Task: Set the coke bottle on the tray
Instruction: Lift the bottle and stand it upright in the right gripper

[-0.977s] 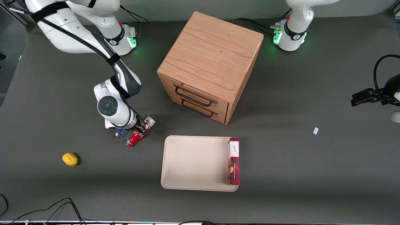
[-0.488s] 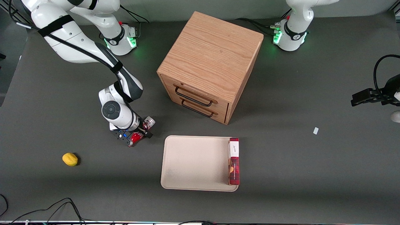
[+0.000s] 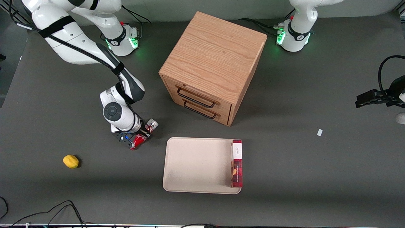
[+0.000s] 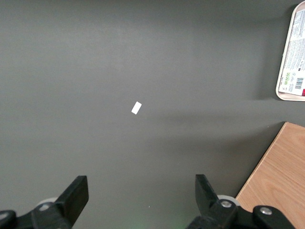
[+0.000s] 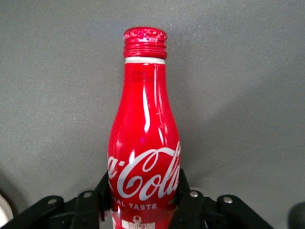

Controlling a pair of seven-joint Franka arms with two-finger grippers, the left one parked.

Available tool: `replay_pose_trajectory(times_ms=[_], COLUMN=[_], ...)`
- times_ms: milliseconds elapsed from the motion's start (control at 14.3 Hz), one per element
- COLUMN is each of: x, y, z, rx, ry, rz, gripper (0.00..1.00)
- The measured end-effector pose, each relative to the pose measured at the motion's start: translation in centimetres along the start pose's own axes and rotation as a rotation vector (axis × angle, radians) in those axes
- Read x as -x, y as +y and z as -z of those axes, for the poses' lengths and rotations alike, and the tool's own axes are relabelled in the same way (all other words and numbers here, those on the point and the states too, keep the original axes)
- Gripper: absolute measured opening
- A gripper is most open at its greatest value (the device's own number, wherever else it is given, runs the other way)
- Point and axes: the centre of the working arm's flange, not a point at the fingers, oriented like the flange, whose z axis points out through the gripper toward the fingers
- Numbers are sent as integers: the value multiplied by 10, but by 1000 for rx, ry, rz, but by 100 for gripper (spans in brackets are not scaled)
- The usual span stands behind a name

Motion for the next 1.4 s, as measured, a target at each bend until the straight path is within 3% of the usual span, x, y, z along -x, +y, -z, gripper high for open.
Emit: replay_pose_trajectory(times_ms=[419, 628, 837, 1116, 1395], x=[-13, -20, -26, -31, -36], y=[-19, -45, -70, -93, -120], z=[30, 79, 145, 217, 252], rx=[-7, 31, 38, 12, -57], ry=[28, 26, 33, 54, 84], rz=[6, 16, 60, 293, 552], gripper=[54, 54, 54, 54, 54])
